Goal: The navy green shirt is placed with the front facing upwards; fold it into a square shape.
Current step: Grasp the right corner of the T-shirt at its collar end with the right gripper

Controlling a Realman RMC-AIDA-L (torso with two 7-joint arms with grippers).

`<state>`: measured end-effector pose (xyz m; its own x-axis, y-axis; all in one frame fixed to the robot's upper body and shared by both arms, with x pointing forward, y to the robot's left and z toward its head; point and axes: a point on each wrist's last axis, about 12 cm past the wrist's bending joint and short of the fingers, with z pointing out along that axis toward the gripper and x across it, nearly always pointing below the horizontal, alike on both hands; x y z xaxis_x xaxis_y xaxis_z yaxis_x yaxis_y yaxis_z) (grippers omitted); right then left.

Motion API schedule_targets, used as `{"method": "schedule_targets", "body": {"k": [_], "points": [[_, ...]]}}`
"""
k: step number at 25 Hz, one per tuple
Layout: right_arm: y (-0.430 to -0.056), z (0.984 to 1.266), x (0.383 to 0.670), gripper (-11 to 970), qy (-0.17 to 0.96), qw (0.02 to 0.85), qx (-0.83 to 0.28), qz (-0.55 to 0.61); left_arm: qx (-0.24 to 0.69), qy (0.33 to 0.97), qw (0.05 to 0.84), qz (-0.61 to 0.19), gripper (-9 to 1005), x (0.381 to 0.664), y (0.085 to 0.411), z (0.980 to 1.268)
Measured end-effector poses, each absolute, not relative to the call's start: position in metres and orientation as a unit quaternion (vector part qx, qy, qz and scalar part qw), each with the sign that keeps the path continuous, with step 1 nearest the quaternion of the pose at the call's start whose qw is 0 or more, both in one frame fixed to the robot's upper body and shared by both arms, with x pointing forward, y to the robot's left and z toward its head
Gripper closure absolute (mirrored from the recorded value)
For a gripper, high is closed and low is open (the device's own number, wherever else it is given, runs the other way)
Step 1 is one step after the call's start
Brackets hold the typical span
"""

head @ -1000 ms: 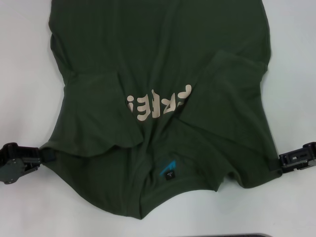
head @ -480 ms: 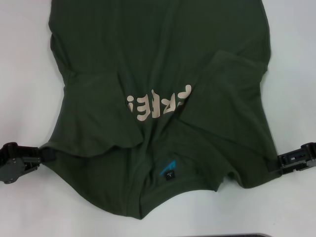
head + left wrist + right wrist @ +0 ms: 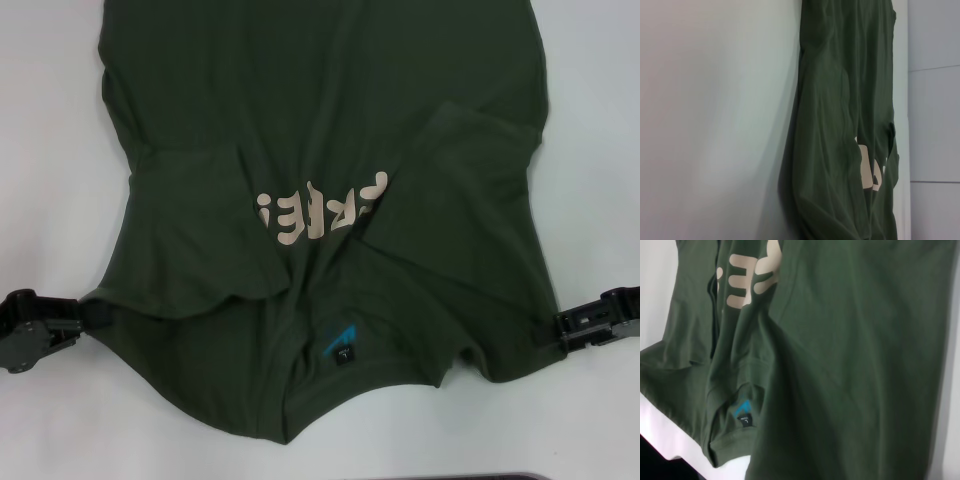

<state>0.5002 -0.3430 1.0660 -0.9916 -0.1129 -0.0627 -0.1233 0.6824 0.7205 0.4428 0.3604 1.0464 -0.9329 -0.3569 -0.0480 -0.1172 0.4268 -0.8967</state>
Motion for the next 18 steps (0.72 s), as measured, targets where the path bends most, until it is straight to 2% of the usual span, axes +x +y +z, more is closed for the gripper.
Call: {"method": "schedule_targets", "body": {"k": [18], "points": [[-0.327, 1.072, 0.509, 184, 0.899, 0.026, -0.092, 0.427, -0.139, 0.837, 0.113, -0.516, 965, 0.443, 0.359, 1.046]]}}
